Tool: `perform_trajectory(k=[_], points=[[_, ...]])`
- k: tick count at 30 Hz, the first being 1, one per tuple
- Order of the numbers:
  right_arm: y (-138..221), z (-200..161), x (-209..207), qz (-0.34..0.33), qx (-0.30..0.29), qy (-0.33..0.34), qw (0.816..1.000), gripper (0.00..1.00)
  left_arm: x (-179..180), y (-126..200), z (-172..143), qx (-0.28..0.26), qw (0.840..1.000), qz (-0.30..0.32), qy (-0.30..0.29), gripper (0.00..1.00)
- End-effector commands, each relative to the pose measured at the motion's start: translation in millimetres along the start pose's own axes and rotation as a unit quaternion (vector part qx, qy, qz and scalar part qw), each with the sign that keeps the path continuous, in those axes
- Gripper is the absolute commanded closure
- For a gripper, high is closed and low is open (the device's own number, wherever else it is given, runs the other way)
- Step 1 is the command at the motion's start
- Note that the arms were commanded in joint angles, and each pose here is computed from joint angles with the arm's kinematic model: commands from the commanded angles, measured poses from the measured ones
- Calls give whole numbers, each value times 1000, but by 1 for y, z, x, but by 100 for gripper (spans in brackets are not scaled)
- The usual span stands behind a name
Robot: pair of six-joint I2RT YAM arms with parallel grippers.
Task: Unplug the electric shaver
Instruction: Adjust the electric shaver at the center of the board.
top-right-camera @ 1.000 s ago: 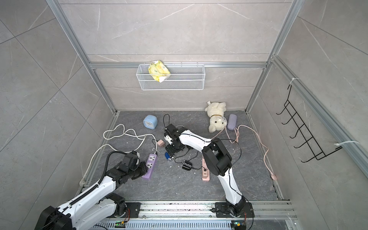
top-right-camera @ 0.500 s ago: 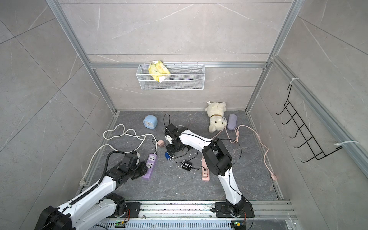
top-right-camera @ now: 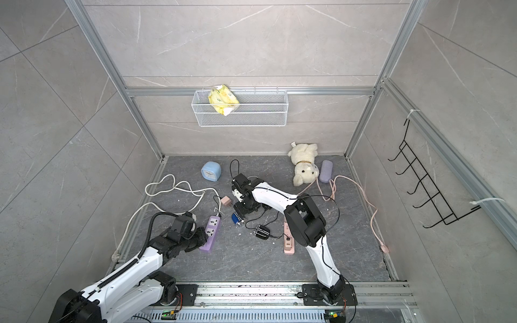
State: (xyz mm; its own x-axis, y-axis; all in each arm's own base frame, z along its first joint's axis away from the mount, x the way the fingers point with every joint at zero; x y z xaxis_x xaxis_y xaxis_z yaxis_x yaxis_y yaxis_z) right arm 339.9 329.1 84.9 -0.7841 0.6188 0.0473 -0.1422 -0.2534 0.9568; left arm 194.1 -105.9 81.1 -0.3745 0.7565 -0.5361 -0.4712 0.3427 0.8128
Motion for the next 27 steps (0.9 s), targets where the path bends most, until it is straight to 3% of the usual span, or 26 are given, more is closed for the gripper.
perform_trajectory(k=[1, 13, 27], points=[[-2, -19, -12, -44, 39, -6, 998, 39, -8, 4, 4, 0, 1000, -9, -10, 97], [-25, -26, 17, -32, 51, 9, 998, 40, -8, 1, 4, 2, 1000, -7, -9, 97], [18, 1, 27, -57, 6, 22, 998, 33, -10, 6, 5, -5, 1000, -14, -10, 96]])
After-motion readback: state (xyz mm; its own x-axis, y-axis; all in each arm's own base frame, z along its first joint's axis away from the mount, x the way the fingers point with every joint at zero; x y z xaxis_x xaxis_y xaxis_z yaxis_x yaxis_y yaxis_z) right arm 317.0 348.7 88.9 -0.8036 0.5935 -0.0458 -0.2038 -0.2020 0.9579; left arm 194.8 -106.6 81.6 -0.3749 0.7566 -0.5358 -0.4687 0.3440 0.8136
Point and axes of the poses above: each gripper's point midway between its finger pads, its own y axis back along the fingers, its own x axis along the line the jaws close on, z = x × y, the point moved 4 cm from there along y, back along the fingers, and after that the axes turned 13 degrees about y, right-handed, at the moved point
